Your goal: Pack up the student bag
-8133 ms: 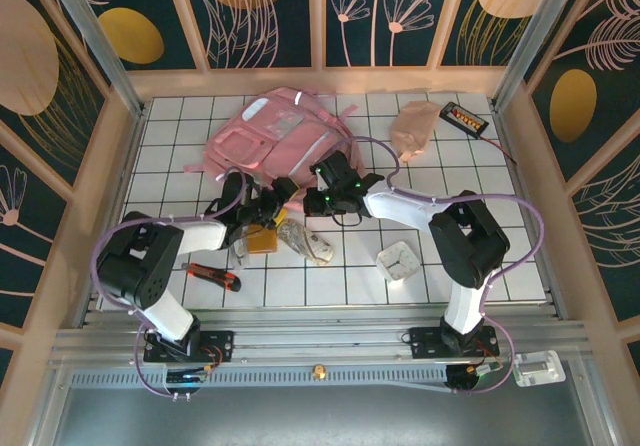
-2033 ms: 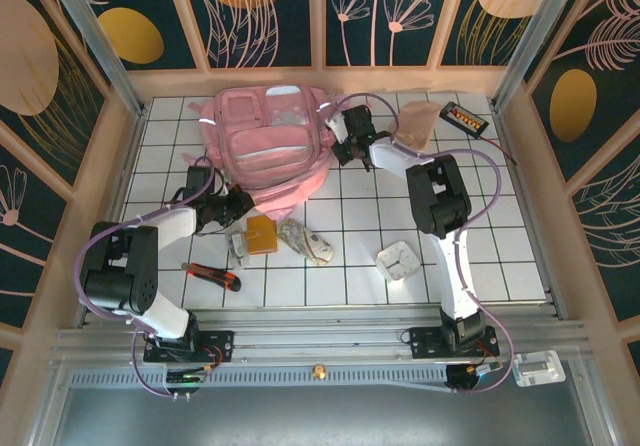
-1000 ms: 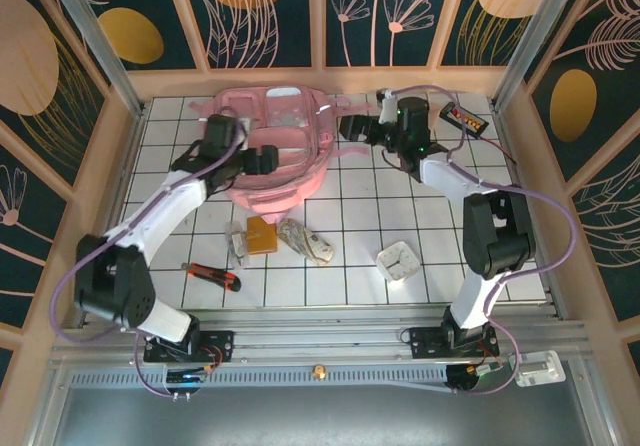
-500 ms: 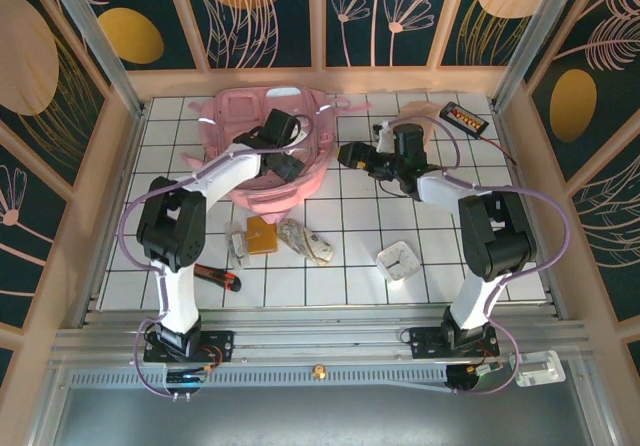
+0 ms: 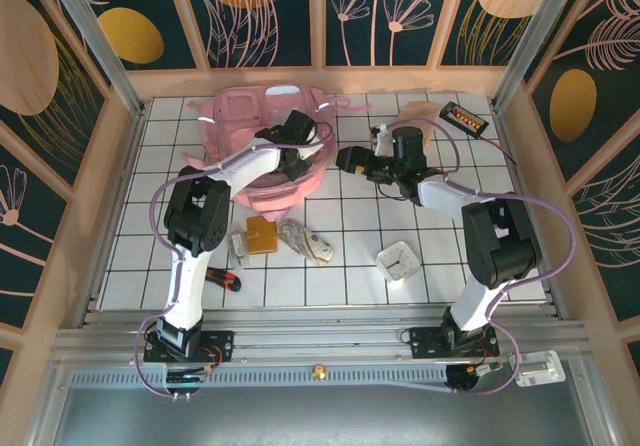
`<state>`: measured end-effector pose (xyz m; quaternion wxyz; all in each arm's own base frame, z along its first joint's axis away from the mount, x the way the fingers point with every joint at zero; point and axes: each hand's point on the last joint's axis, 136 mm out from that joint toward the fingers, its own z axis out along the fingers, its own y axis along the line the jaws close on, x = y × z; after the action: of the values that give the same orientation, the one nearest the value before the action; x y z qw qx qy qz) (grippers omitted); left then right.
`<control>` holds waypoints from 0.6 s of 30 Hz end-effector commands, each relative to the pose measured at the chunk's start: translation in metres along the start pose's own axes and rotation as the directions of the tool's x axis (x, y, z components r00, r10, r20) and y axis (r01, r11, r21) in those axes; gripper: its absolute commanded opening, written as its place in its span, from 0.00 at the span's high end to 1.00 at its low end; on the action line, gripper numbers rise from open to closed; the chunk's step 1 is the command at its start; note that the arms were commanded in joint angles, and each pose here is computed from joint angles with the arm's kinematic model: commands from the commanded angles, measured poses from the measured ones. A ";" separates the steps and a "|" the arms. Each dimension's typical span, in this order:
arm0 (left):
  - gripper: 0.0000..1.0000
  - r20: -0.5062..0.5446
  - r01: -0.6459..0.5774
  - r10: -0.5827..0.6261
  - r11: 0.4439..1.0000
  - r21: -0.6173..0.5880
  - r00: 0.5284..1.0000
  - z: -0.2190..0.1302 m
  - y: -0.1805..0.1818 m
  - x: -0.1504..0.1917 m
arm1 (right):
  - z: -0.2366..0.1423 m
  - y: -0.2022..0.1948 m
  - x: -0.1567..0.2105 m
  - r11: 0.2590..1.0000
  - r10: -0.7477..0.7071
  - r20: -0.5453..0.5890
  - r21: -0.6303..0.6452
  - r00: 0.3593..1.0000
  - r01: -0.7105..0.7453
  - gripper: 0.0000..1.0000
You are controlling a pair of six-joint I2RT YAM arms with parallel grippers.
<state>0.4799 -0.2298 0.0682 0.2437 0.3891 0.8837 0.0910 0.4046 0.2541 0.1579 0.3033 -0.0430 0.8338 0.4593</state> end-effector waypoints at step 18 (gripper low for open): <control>1.00 0.218 -0.079 0.099 0.992 -0.097 0.971 -0.122 0.043 -0.010 | -0.032 0.036 -0.019 0.778 -0.626 0.131 0.048 0.768 0.626 0.07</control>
<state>0.4550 -0.2059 0.1542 0.3078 0.4087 0.8549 0.0863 0.3921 0.2388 0.1845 0.4451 -0.2003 0.7914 0.3680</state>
